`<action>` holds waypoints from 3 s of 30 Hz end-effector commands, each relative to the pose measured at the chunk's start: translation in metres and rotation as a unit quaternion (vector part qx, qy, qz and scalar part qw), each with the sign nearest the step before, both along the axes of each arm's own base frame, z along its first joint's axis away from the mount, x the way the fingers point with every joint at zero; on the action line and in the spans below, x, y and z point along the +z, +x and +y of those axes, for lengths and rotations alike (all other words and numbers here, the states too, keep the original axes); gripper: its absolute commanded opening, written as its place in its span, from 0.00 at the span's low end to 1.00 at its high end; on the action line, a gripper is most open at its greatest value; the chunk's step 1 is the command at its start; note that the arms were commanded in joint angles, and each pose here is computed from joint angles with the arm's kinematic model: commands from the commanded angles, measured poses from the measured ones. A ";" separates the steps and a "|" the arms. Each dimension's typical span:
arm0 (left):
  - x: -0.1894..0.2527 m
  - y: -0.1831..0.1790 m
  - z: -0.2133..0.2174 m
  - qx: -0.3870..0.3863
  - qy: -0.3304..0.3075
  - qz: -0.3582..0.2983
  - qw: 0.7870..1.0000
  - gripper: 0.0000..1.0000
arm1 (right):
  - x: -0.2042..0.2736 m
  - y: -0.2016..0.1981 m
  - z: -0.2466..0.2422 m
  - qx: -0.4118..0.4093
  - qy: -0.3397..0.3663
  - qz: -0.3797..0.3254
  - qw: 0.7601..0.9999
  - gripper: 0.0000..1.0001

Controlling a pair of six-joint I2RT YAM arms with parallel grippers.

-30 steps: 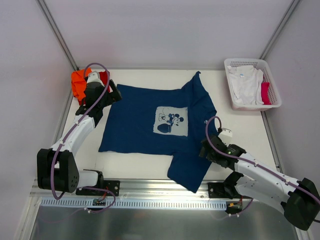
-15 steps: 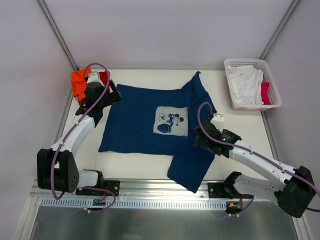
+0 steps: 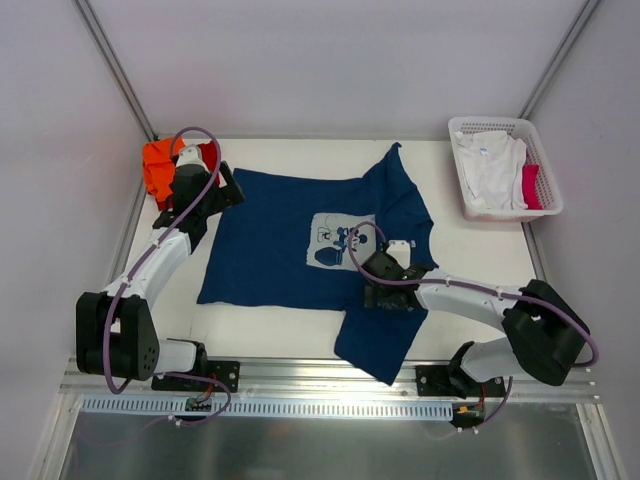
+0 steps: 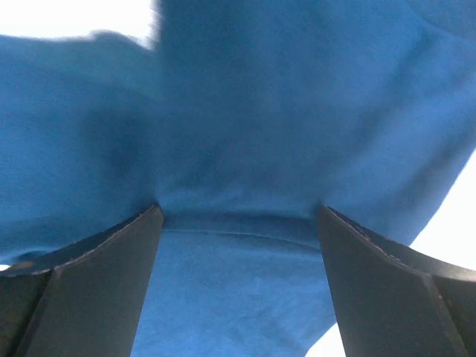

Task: Fold and stack the t-shirts
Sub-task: Flatten out the tshirt

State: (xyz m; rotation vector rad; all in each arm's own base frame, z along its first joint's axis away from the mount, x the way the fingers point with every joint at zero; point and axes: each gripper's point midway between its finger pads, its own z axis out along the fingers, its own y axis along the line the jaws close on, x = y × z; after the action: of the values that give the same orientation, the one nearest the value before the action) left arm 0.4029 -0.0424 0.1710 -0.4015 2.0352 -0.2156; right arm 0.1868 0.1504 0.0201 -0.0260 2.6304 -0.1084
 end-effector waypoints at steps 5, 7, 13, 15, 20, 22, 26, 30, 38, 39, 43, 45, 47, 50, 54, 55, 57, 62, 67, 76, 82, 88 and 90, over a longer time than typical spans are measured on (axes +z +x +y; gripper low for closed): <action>0.019 0.008 0.002 0.004 0.010 -0.023 1.000 0.99 | -0.033 -0.008 0.011 0.014 -0.001 0.028 1.000 0.89; 0.021 0.008 0.002 0.004 0.011 -0.024 1.000 0.99 | -0.036 -0.011 0.006 0.007 -0.009 0.032 0.999 0.89; 0.020 0.009 0.003 0.004 0.014 -0.024 1.000 0.99 | -0.042 -0.025 -0.016 -0.016 -0.037 0.043 0.998 0.89; 0.019 0.009 0.003 0.004 0.014 -0.022 1.000 0.99 | -0.043 -0.030 -0.023 -0.028 -0.041 0.044 0.998 0.89; 0.019 0.008 0.004 0.005 0.014 -0.022 1.000 0.99 | -0.043 -0.041 -0.027 -0.041 -0.039 0.053 0.997 0.89; 0.020 0.008 0.005 0.007 0.014 -0.024 1.000 0.99 | -0.039 -0.042 -0.028 -0.043 -0.044 0.051 0.997 0.89; 0.021 0.008 0.006 0.008 0.015 -0.025 1.000 0.99 | -0.018 -0.033 -0.032 -0.029 -0.083 0.025 0.996 0.89; 0.020 0.008 0.005 0.007 0.010 -0.024 1.000 0.99 | 0.010 -0.020 -0.033 -0.015 -0.113 0.004 0.994 0.89; 0.023 0.008 0.006 0.007 0.009 -0.028 1.000 0.99 | 0.043 -0.005 -0.049 -0.021 -0.175 -0.010 0.984 0.91; 0.023 0.007 0.007 0.008 0.010 -0.027 1.000 0.99 | 0.042 -0.007 -0.051 -0.022 -0.179 -0.003 0.984 0.91; 0.023 0.006 0.009 0.009 0.009 -0.027 1.000 0.99 | 0.040 -0.006 -0.057 -0.034 -0.183 0.007 0.982 0.92; 0.023 0.006 0.009 0.010 0.007 -0.029 1.000 0.99 | 0.041 -0.005 -0.058 -0.034 -0.184 0.004 0.982 0.92; 0.023 0.005 0.009 0.010 0.006 -0.028 1.000 0.99 | 0.046 -0.001 -0.054 -0.028 -0.178 -0.004 0.984 0.92; 0.024 0.005 0.010 0.011 0.004 -0.030 0.999 0.99 | 0.057 0.009 -0.044 -0.020 -0.163 -0.022 0.986 0.91; 0.022 0.006 0.009 0.010 0.001 -0.029 1.000 0.99 | 0.080 0.032 -0.016 0.007 -0.135 -0.045 0.990 0.91; 0.022 0.006 0.009 0.010 0.000 -0.029 1.000 0.99 | 0.081 0.034 -0.010 0.014 -0.129 -0.047 0.990 0.91; 0.021 0.006 0.009 0.010 -0.001 -0.029 1.000 0.99 | 0.084 0.044 0.005 0.028 -0.107 -0.058 0.992 0.91; 0.020 0.005 0.012 0.012 0.003 -0.028 1.000 0.99 | 0.073 0.050 0.049 0.058 -0.010 -0.060 0.996 0.91; 0.018 0.006 0.010 0.008 0.001 -0.024 1.000 0.99 | 0.048 0.047 0.075 0.074 0.038 -0.040 0.996 0.91; 0.014 0.007 0.010 0.006 0.003 -0.019 1.000 0.99 | 0.016 0.041 0.108 0.108 0.071 -0.005 0.992 0.91; 0.015 0.007 0.011 0.008 0.006 -0.021 1.000 0.99 | 0.003 0.032 0.090 0.098 0.020 0.010 0.995 0.91; 0.014 0.008 0.011 0.008 0.005 -0.020 1.000 0.99 | 0.005 0.024 0.057 0.081 -0.056 0.004 0.995 0.91; 0.014 0.007 0.011 0.007 0.005 -0.019 1.000 0.99 | 0.007 0.023 0.049 0.077 -0.071 -0.001 0.995 0.91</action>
State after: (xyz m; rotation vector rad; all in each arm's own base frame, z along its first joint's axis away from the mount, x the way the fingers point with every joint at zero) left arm 0.4045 -0.0341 0.1729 -0.4205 2.0272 -0.2048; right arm 0.2166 0.2325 0.0202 -0.2698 2.6123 -0.0562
